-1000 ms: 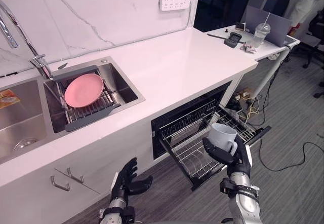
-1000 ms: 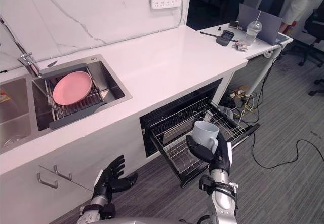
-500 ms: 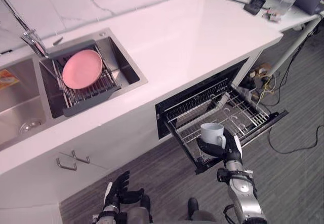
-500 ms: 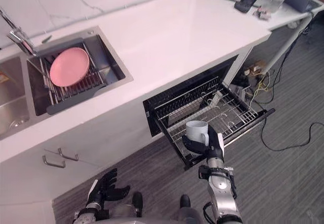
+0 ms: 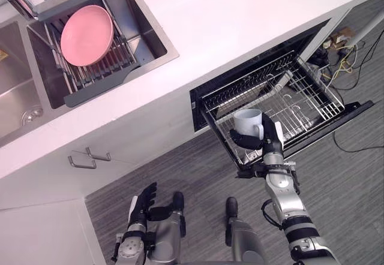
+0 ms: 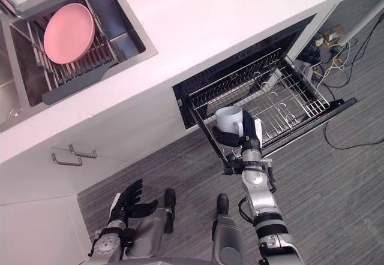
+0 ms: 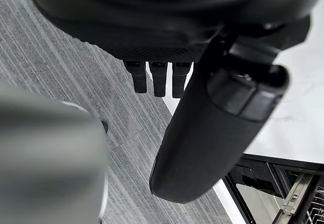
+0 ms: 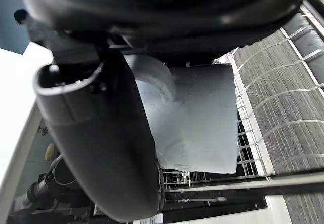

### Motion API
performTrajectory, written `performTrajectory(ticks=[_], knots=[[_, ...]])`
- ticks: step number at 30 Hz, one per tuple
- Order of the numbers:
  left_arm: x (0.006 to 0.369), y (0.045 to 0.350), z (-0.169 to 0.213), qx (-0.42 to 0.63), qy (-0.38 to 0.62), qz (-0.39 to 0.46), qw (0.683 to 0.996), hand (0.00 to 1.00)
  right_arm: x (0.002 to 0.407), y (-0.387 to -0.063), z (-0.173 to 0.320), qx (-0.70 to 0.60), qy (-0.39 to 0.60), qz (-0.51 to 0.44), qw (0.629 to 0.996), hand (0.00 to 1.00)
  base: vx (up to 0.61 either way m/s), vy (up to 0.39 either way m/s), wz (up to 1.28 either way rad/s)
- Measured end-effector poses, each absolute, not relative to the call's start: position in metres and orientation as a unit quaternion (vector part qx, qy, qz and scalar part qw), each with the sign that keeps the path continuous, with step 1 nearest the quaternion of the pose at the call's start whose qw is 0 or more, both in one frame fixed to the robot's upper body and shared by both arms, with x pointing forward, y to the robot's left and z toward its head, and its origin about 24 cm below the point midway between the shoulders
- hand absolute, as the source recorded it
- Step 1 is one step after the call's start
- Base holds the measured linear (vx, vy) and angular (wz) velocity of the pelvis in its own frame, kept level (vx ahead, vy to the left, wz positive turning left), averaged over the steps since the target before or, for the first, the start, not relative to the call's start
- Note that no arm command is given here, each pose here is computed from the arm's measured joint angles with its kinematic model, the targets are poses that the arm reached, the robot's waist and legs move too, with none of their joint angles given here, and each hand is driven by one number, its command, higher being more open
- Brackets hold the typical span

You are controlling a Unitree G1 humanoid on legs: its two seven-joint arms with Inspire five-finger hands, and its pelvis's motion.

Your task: Walk over to the sink, pick up the cup, carry it to the dishwasher, place the cup inside the dishwasher, then close the dishwasher door

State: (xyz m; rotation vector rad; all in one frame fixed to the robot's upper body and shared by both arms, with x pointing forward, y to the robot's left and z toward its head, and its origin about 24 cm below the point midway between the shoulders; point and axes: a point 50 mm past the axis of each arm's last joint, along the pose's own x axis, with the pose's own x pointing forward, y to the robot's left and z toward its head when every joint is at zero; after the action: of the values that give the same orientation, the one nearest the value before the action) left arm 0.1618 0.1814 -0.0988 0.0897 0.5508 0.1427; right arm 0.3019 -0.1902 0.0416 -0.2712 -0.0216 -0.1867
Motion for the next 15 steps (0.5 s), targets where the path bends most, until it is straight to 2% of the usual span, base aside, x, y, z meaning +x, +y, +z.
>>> performTrajectory(ticks=[5, 14, 15], knots=[[0.177, 0.176, -0.087, 0.045, 0.233, 0.067, 0.969, 0.90, 0.320, -0.193, 0.059, -0.162, -0.031, -0.106, 0.981, 0.30, 0.01, -0.002, -0.01], [0.183, 0.175, -0.085, 0.045, 0.224, 0.077, 0.970, 0.90, 0.325, -0.197, 0.047, -0.206, 0.009, -0.118, 0.971, 0.30, 0.00, 0.000, 0.00], [0.184, 0.174, -0.084, 0.045, 0.223, 0.077, 0.971, 0.90, 0.326, -0.197, 0.047, -0.209, 0.012, -0.119, 0.971, 0.90, 0.00, 0.000, 0.00]])
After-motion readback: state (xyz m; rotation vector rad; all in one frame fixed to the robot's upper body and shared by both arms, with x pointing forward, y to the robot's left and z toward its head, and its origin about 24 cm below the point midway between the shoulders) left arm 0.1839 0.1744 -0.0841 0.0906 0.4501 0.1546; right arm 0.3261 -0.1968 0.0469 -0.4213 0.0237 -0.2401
